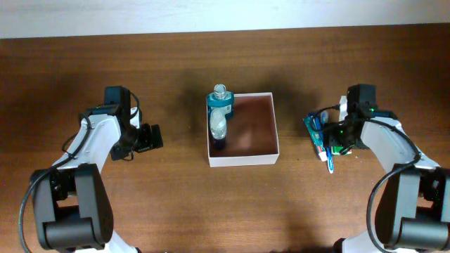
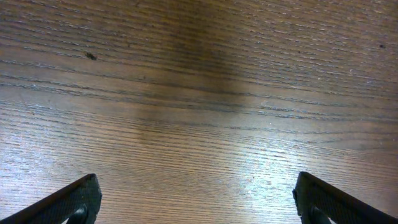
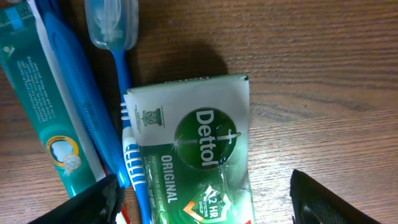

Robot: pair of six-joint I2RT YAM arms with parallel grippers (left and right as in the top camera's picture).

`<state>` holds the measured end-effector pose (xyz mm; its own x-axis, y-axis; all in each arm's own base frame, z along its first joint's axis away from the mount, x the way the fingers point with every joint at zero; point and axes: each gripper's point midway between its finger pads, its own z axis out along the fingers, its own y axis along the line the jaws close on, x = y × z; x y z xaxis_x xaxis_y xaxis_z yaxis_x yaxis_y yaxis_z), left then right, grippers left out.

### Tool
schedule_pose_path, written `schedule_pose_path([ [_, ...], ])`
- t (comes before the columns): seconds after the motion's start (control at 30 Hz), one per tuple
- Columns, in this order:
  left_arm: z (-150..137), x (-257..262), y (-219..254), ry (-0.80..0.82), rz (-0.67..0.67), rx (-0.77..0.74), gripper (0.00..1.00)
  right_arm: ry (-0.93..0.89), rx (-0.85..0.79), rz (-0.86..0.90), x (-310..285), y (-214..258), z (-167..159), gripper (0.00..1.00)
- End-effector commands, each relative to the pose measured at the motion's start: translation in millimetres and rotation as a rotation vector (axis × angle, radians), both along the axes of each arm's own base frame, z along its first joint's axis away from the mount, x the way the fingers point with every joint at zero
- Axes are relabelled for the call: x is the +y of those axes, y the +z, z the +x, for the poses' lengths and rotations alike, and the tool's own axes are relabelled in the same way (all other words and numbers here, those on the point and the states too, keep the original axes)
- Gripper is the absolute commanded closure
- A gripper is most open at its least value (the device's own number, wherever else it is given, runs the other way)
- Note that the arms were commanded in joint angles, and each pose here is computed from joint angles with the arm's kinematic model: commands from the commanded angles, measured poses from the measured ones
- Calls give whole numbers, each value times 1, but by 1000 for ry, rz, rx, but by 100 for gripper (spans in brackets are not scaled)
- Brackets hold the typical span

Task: Pack container
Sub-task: 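Lower the right gripper onto the green Dettol soap bar and grasp it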

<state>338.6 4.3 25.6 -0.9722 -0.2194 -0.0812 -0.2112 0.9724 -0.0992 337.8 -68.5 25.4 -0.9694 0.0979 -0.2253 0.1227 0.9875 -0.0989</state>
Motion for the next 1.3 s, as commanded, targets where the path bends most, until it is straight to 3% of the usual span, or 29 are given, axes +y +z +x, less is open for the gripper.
schedule_pose_path([
  [0.0, -2, 2, -3, 2, 3, 10, 1, -4, 7, -13, -4, -3, 3, 21],
  [0.13, -2, 2, -3, 2, 3, 10, 1, -4, 20, -11, -4, -9, 2, 23],
  [0.4, -2, 2, -3, 2, 3, 10, 1, -4, 24, -10, -4, -15, 4, 42],
  [0.53, -2, 2, -3, 2, 3, 10, 1, -4, 23, -10, -4, -15, 4, 45],
  [0.83, -2, 2, -3, 2, 3, 10, 1, -3, 8, -8, -4, -13, 8, 46],
  [0.97, -2, 2, -3, 2, 3, 10, 1, -3, -9, -11, -5, -5, 16, 34],
  [1.27, -2, 2, -3, 2, 3, 10, 1, 4, -2, -13, -9, 2, 17, 29],
])
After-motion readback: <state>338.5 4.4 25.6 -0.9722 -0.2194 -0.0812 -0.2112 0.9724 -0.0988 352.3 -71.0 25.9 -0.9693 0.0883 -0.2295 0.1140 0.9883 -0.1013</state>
